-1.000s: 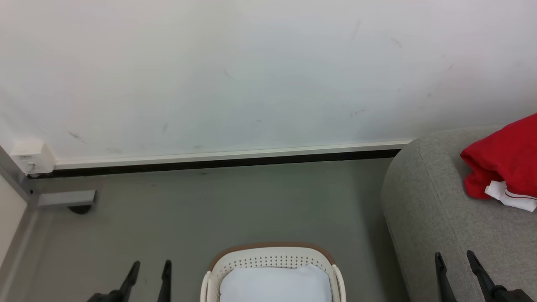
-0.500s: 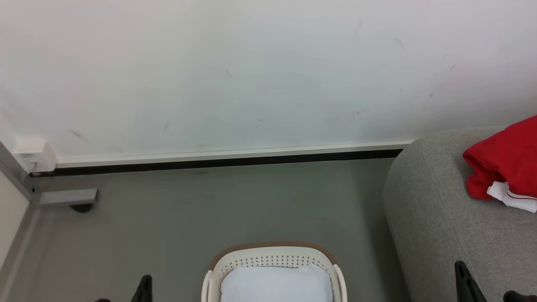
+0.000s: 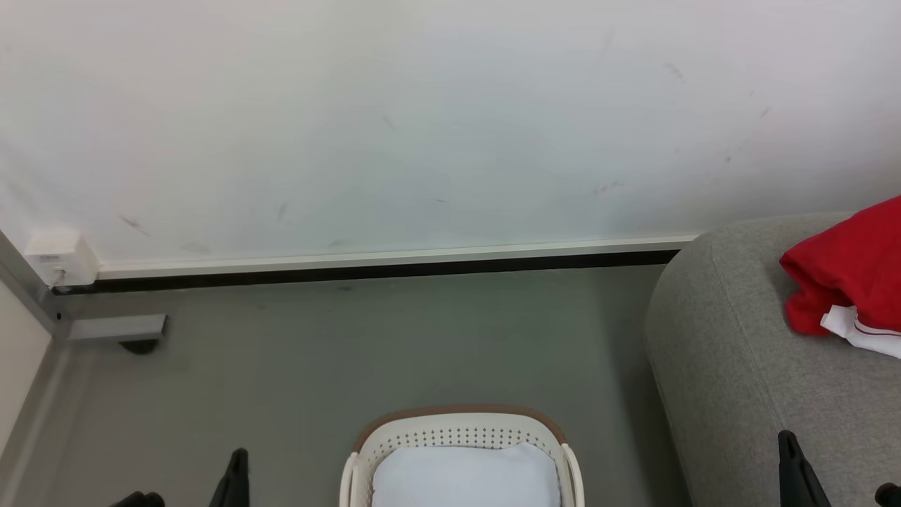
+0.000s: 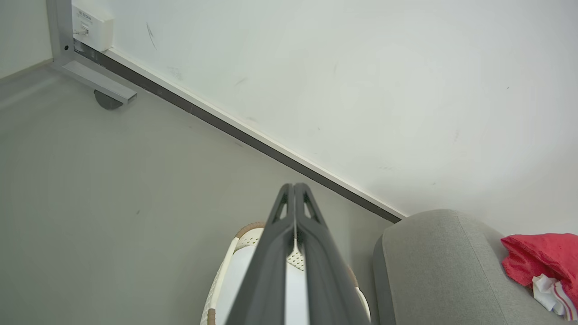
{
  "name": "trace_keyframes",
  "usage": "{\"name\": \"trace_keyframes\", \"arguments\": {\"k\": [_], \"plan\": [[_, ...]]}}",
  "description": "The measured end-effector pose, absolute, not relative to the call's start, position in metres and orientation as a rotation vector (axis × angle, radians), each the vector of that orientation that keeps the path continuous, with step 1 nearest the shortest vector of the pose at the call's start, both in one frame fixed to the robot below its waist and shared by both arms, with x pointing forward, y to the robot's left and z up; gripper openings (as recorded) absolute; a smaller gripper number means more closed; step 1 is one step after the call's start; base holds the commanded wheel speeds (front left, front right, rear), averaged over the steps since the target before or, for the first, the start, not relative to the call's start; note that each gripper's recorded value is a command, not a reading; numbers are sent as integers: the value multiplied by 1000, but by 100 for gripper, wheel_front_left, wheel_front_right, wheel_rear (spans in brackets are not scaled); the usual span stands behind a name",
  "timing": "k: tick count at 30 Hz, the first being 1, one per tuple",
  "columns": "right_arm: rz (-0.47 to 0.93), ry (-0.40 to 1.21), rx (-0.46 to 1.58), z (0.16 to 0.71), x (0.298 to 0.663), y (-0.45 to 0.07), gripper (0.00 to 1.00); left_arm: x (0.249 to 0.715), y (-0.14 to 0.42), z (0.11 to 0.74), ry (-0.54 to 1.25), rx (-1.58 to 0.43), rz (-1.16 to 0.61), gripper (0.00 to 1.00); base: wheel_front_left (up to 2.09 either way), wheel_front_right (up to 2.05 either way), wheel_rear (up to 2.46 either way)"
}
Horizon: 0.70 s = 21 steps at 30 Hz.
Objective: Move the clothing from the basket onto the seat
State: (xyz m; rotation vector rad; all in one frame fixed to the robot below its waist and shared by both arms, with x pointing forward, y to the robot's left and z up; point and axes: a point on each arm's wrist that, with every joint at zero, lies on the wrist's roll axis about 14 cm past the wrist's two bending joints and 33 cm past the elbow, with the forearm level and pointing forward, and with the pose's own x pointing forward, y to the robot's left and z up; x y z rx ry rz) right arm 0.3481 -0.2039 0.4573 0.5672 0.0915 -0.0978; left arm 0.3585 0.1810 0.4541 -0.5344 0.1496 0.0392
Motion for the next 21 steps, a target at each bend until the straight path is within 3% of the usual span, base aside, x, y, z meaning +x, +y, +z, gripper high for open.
{"name": "trace_keyframes", "arguments": {"k": [21], "plan": [[-115,69,860,468,360,-206,0,368,185,462,145,-833,70,0,0,0,0]]}}
